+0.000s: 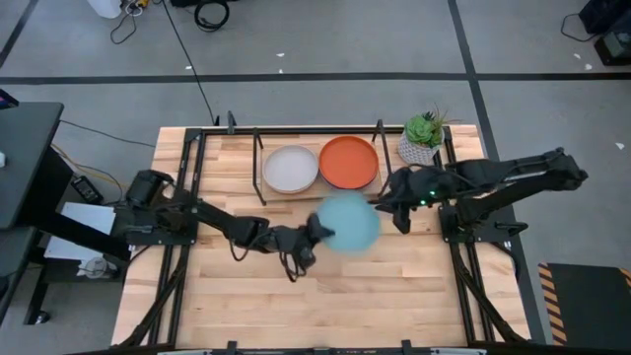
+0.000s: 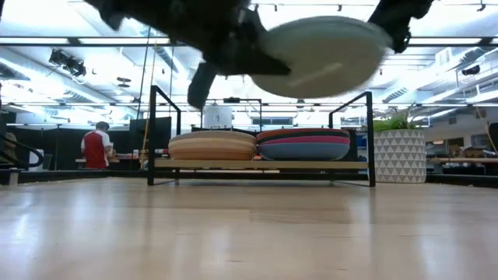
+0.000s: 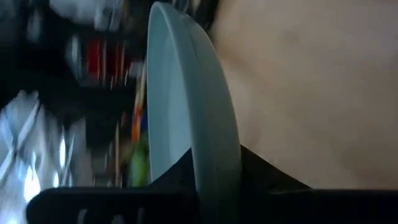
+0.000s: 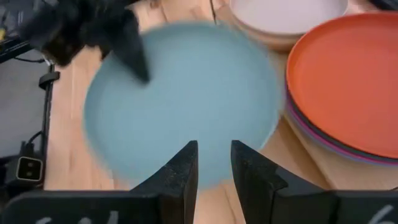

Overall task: Place and stack plates onto a shelf
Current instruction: Stack the light blue plate on top of the gray plate on the shelf

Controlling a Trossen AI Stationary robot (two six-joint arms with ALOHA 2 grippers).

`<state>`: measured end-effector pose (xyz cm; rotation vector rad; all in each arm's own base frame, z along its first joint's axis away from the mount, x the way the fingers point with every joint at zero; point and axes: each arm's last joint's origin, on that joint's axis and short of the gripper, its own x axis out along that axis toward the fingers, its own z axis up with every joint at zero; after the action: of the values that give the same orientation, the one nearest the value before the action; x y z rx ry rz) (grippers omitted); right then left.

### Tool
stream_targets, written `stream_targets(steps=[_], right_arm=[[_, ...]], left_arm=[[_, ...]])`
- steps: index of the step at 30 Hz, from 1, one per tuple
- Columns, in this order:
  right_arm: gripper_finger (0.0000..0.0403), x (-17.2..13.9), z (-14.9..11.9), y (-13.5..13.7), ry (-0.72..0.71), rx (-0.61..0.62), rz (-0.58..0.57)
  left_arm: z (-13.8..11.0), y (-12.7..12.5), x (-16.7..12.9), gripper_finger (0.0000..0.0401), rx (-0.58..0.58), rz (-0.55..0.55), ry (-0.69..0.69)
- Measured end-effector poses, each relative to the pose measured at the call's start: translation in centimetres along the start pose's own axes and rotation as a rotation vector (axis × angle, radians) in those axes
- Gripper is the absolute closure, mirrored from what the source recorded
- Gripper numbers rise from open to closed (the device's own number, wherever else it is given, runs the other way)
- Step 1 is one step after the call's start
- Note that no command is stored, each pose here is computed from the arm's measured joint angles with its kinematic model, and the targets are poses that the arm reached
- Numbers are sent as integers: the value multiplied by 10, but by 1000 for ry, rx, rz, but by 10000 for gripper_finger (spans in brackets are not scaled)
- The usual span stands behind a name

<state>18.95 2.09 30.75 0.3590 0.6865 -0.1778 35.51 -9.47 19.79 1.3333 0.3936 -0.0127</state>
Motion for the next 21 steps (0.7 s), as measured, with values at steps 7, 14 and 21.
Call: stream_targets(steps=[7,14,21], right_arm=[[300,1,-15,6,-7,-25,-35],[300,16,-19,13,18,-48,-29],[300,23,-20,15,43,-67,-21]], left_arm=[[-29,16,-10,331,-193,150,478],[-70,-1,-5,335,-344,91,723],[-90,7,-3,339,-454,108,836]])
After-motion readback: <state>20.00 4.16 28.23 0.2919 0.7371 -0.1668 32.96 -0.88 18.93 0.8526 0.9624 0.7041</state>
